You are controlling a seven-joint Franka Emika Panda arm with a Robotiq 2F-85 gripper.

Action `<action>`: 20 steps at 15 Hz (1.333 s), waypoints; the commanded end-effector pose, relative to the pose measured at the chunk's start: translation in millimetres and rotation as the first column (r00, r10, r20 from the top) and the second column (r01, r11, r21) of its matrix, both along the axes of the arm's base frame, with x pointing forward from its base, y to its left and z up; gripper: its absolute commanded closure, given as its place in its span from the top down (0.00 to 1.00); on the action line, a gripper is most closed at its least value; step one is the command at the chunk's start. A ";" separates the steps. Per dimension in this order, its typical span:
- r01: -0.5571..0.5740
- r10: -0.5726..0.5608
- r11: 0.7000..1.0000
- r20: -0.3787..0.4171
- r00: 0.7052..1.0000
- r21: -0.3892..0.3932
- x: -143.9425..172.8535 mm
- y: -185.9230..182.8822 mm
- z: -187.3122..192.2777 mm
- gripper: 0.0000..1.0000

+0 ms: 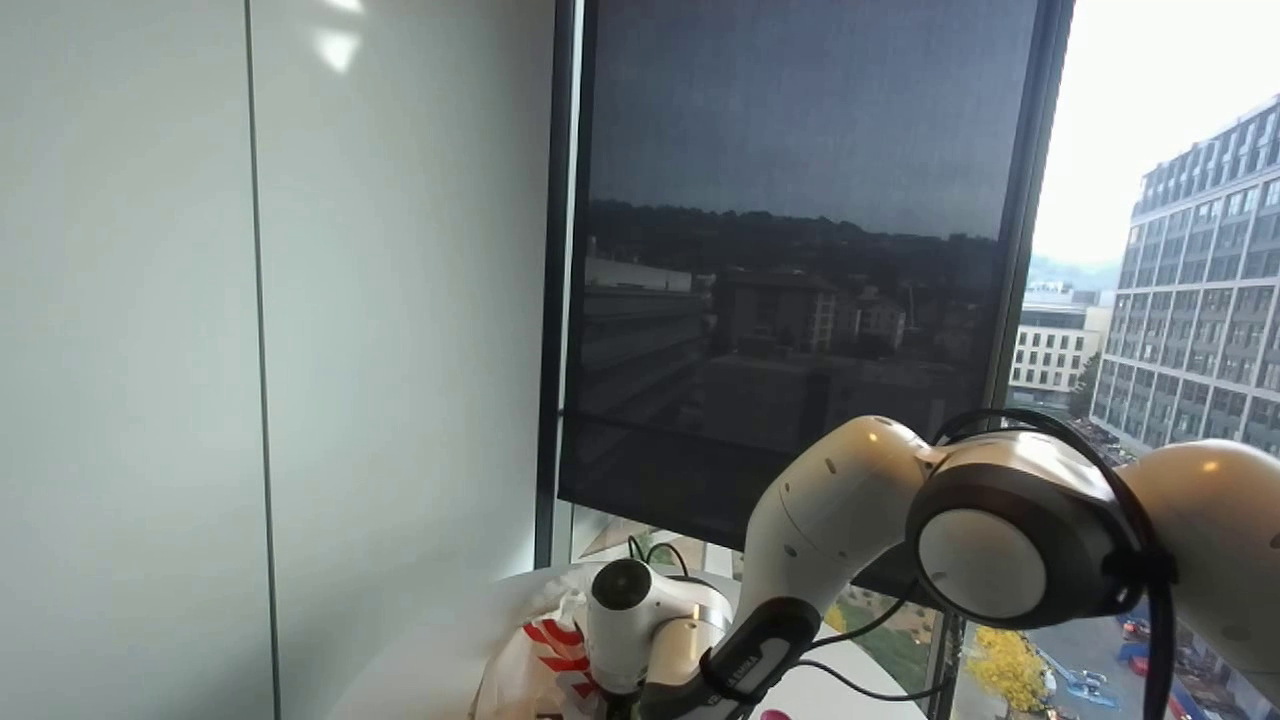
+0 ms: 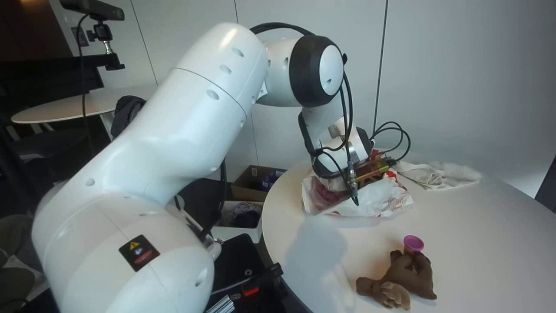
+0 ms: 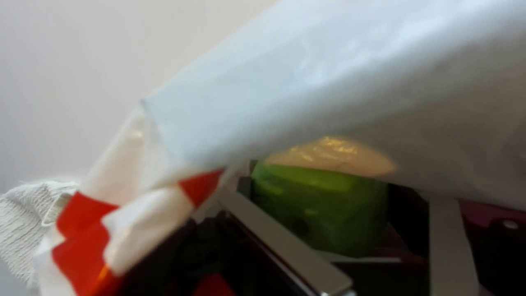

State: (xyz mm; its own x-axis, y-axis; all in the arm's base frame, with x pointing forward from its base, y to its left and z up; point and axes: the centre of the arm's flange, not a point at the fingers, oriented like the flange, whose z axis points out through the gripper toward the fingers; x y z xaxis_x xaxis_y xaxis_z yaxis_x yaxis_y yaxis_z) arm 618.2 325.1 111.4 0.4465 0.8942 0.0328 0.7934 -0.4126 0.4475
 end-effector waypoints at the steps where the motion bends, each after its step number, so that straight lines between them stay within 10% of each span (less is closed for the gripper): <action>1: 0.021 -0.021 0.993 0.001 1.000 0.120 -10.9 -4.0 52.9 0.56; 10: 0.185 -0.059 0.931 -0.370 0.927 0.315 -18.5 -40.6 145.5 0.56; 14: 0.296 -0.179 0.936 -0.465 0.867 0.192 -22.8 -69.6 161.9 0.56; 20: 0.460 -0.401 0.886 -0.399 0.825 0.061 4.1 -141.0 138.6 0.56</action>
